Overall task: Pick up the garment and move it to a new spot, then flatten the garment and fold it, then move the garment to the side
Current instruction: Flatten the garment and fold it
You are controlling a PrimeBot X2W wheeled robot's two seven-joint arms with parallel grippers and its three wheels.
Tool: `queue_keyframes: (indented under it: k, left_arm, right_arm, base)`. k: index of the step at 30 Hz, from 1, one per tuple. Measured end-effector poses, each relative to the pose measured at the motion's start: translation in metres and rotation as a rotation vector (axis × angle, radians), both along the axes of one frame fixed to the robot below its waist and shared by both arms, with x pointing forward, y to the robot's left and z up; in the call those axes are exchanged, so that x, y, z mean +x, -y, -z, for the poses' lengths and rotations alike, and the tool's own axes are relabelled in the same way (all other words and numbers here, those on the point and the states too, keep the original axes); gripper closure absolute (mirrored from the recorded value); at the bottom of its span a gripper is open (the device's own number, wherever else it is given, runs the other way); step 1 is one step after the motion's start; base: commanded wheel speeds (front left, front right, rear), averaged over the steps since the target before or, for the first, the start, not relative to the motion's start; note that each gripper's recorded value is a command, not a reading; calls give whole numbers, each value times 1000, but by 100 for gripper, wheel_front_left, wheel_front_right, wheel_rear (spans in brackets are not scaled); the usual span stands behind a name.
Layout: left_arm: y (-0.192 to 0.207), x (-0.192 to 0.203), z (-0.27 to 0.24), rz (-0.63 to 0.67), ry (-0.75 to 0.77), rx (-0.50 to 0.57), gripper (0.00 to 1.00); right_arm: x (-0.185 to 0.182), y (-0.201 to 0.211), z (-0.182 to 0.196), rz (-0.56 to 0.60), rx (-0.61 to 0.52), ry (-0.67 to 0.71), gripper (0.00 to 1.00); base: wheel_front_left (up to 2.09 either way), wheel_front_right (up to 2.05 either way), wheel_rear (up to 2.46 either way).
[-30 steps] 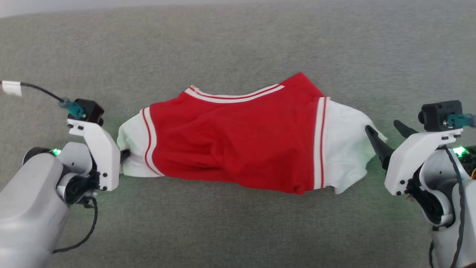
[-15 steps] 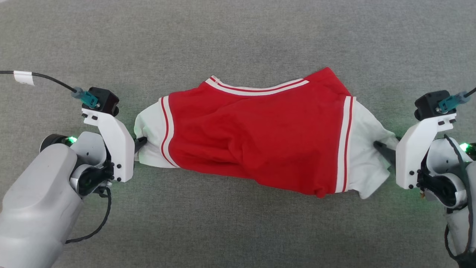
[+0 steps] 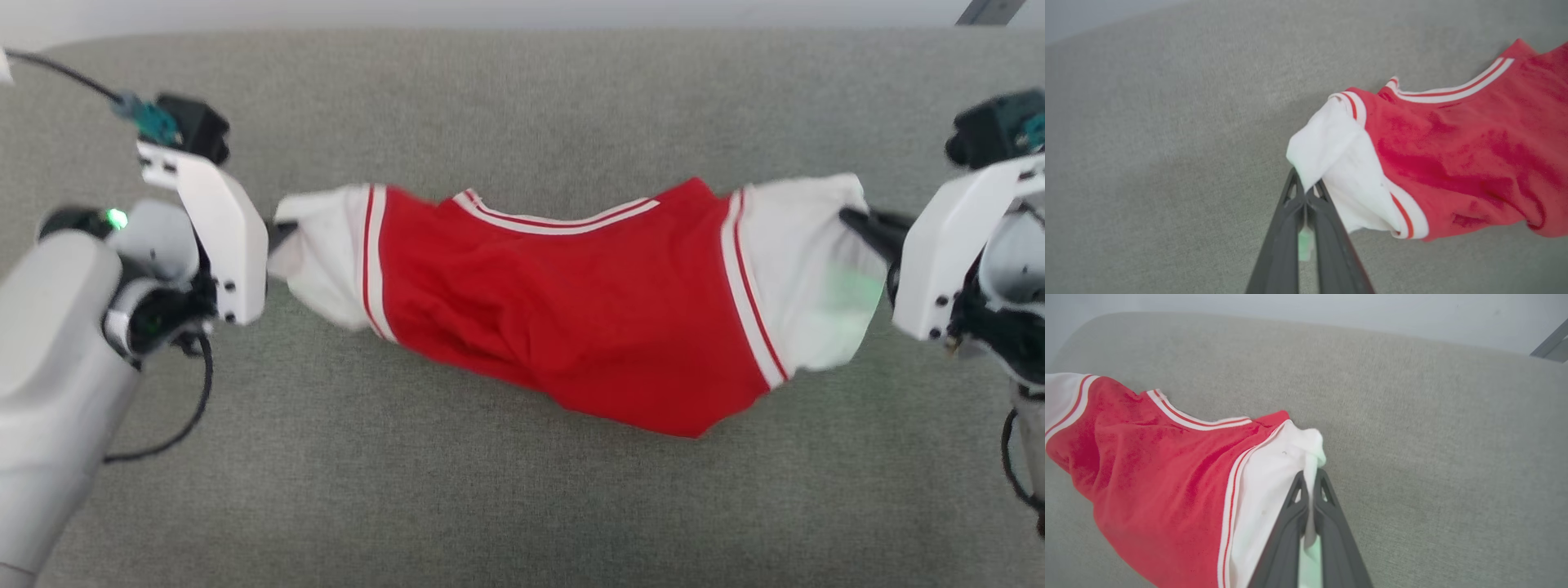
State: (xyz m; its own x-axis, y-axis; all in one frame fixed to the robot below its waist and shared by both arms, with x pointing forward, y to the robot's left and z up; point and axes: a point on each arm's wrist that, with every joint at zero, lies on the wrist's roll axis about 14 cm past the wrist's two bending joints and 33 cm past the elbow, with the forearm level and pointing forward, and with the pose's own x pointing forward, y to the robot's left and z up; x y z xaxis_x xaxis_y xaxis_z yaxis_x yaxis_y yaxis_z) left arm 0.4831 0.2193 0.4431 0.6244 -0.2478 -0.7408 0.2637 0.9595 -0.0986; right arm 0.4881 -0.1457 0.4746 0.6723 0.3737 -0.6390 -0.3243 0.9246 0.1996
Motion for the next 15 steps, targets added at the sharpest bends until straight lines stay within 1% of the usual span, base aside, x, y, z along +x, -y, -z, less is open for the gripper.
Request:
queue_keyframes:
  k: [7,10,15]
  left_arm:
    - [5,17,-90,34,193,23,100]
    - [6,17,-126,44,266,39,100]
    - [1,13,-177,33,373,53,100]
  right_arm:
    - [9,-11,-87,-40,26,222,100]
    - [8,-15,-121,-57,23,315,100]
    - [4,-12,-170,-48,16,447,100]
  base:
    - [0,0,0]
    - [0,0,0]
    - [0,0,0]
